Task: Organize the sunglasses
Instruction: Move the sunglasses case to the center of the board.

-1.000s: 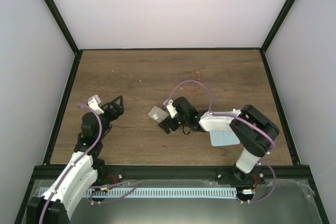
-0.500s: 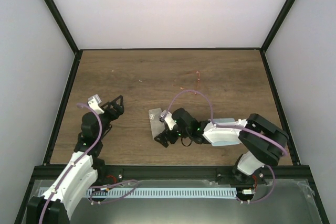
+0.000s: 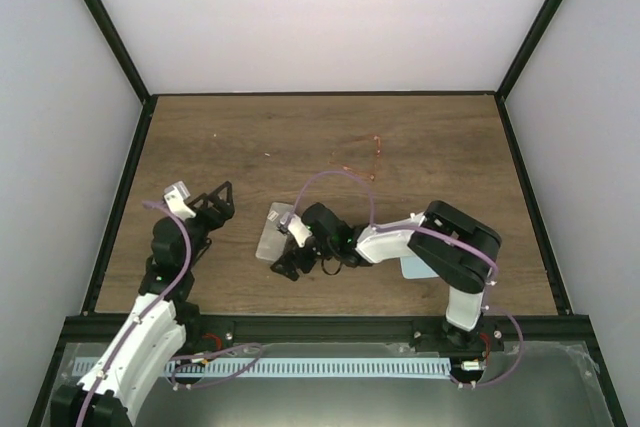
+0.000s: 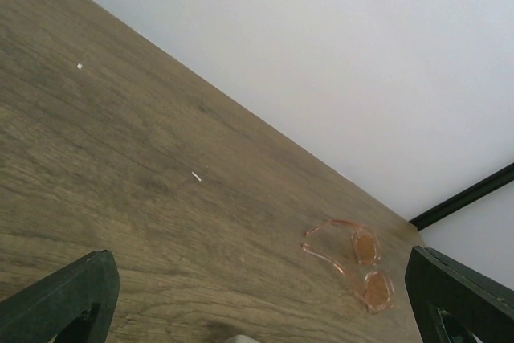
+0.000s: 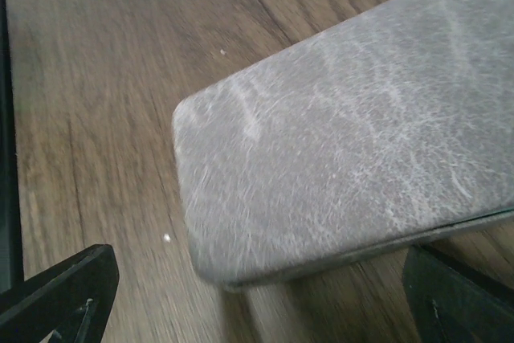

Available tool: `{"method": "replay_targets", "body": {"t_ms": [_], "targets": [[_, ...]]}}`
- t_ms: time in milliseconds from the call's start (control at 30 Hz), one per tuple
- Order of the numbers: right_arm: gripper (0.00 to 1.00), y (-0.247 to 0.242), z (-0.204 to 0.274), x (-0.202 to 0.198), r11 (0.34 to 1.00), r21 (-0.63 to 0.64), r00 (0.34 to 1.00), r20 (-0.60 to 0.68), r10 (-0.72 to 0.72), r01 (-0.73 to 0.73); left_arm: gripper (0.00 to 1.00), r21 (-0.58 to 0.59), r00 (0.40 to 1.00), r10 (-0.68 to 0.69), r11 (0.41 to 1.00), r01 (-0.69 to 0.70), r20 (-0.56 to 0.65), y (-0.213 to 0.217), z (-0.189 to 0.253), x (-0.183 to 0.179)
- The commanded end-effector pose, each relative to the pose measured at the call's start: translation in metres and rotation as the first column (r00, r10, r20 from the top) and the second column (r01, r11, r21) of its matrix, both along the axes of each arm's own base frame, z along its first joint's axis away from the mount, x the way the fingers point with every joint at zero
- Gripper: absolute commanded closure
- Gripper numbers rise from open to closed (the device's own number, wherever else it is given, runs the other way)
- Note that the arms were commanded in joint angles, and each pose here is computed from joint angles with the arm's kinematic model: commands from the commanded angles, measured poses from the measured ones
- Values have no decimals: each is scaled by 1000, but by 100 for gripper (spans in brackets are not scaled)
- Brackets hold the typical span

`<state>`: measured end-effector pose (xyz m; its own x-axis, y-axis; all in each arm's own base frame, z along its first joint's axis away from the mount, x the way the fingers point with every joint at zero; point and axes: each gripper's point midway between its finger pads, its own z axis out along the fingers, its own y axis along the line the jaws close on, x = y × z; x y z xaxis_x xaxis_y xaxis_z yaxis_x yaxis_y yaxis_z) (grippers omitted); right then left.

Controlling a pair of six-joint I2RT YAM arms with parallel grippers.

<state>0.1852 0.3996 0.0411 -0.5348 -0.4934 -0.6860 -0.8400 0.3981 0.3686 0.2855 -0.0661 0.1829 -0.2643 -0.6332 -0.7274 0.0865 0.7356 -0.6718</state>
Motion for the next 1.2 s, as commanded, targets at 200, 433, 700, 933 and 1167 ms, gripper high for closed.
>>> {"method": "replay_targets", "body": {"t_ms": [200,433,700,933,1167], "targets": [[0,33,26,11,997,71,999,47,15,-18,0,62,995,93,994,-92,-24,17,-16,2],[0,-18,81,26,965,175,958,176,-226,195,3,114,987,11,994,7,-160,-4,-55,25],[5,-74,115,29,906,247,883,243,-401,344,27,264,947,20,962,70,-322,-25,-94,64],[3,-108,138,21,872,313,848,263,-460,376,26,277,881,-156,912,302,-446,-83,-134,85],[3,-123,143,18,853,338,831,262,-491,397,26,236,856,-276,883,406,-437,-121,-132,79]]}}
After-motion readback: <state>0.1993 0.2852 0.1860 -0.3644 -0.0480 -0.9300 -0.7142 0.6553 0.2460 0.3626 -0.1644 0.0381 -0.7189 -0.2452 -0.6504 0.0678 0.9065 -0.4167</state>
